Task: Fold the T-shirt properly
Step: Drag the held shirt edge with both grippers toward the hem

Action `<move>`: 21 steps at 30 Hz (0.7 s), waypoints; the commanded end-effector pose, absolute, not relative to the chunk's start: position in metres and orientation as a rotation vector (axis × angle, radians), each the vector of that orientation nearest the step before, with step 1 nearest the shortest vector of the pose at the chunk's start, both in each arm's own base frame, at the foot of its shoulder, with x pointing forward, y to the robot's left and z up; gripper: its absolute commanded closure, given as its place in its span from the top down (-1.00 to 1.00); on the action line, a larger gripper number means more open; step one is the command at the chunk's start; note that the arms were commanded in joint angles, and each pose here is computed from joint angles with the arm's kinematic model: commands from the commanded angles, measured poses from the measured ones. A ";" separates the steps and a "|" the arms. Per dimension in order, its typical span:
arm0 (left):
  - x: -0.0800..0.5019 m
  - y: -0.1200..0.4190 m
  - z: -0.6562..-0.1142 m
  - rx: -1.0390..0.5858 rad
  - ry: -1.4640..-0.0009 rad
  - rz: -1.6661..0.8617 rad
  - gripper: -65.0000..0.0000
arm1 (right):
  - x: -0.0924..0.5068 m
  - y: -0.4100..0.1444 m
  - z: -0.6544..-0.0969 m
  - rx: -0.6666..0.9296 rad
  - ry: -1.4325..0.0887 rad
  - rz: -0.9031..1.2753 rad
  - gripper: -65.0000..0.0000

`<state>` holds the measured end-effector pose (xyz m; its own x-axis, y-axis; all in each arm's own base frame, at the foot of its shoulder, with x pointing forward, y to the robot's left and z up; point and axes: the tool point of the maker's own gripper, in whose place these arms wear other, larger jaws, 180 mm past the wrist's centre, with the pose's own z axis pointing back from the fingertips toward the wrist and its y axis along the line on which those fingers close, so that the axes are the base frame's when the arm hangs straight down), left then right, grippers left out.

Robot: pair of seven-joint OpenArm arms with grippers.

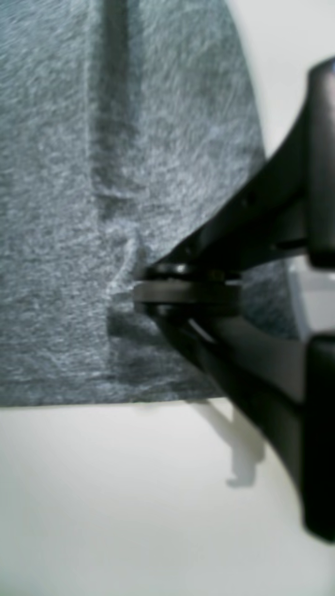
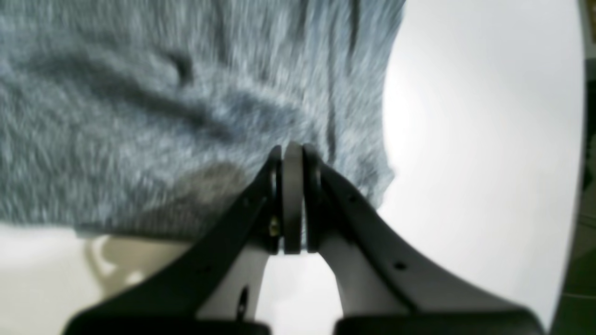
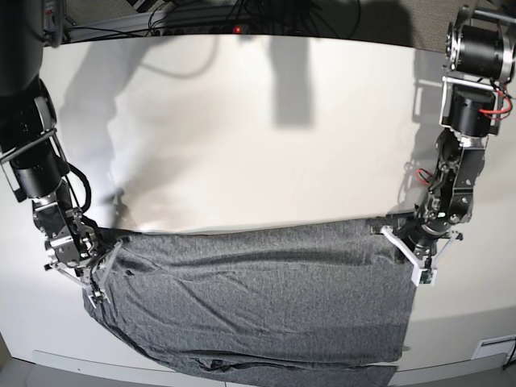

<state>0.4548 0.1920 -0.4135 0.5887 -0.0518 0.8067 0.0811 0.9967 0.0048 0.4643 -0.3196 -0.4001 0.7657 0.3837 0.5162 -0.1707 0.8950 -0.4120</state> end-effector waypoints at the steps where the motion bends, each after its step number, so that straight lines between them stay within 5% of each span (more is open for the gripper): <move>1: 0.473 0.197 -0.392 -0.027 -1.006 -0.063 -1.00 | 0.481 -0.327 -0.379 -0.365 -0.705 0.296 -1.00; 21: 0.412 0.178 -0.480 -0.182 -0.689 0.002 -1.00 | 0.405 -0.383 -0.435 -0.322 -0.521 0.279 -1.00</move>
<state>0.4347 0.1791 -0.4577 0.6827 0.0924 0.7248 0.0550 0.9827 -0.1771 0.4154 -0.3653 -0.4362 0.7962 0.3431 0.4984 -0.1795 0.9205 -0.3470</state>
